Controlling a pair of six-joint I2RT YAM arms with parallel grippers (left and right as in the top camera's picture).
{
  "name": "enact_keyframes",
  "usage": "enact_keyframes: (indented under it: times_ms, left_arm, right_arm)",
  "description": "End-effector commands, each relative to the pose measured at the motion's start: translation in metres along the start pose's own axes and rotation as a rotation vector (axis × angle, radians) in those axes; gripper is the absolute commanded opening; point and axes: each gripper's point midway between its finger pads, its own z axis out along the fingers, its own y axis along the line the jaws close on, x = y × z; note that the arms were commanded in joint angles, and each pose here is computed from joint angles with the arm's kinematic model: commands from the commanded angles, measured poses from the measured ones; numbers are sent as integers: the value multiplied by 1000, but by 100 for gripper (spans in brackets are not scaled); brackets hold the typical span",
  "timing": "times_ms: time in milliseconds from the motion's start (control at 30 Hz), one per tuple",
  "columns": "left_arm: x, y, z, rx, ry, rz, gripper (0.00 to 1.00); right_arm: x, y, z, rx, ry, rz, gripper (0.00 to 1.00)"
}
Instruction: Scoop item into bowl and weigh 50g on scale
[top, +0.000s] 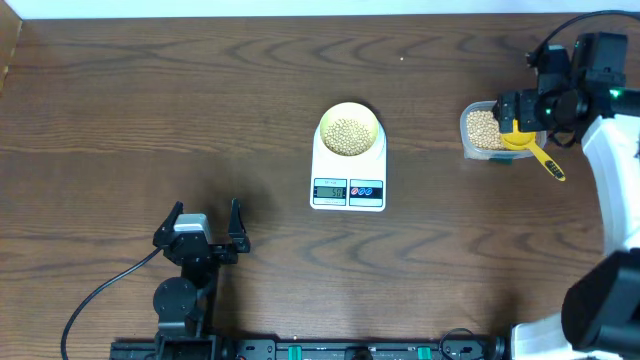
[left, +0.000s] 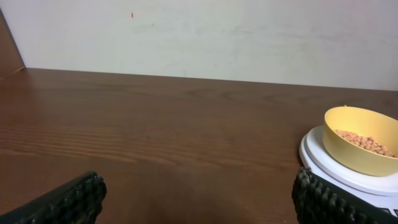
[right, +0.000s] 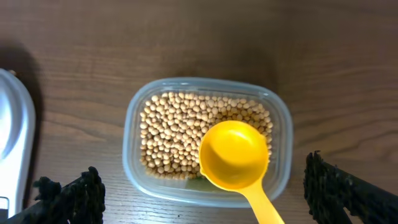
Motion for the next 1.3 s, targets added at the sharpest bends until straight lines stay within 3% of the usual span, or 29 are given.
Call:
enact_keyframes:
  times_ms: [0, 400, 633, 967, 1267]
  left_arm:
    - [15, 4, 0, -21, 48, 6, 97]
    - [15, 4, 0, -21, 48, 6, 97]
    - [15, 4, 0, -21, 48, 6, 98]
    - [15, 4, 0, -21, 48, 6, 97]
    - [15, 4, 0, -21, 48, 6, 97]
  right_arm:
    - [-9, -2, -24, 13, -59, -2, 99]
    - [-21, 1, -62, 45, -152, -23, 99]
    - [-28, 14, -68, 51, -223, -126, 99]
    - [8, 36, -61, 46, -324, -173, 99]
    - [35, 60, -73, 46, -508, -234, 99]
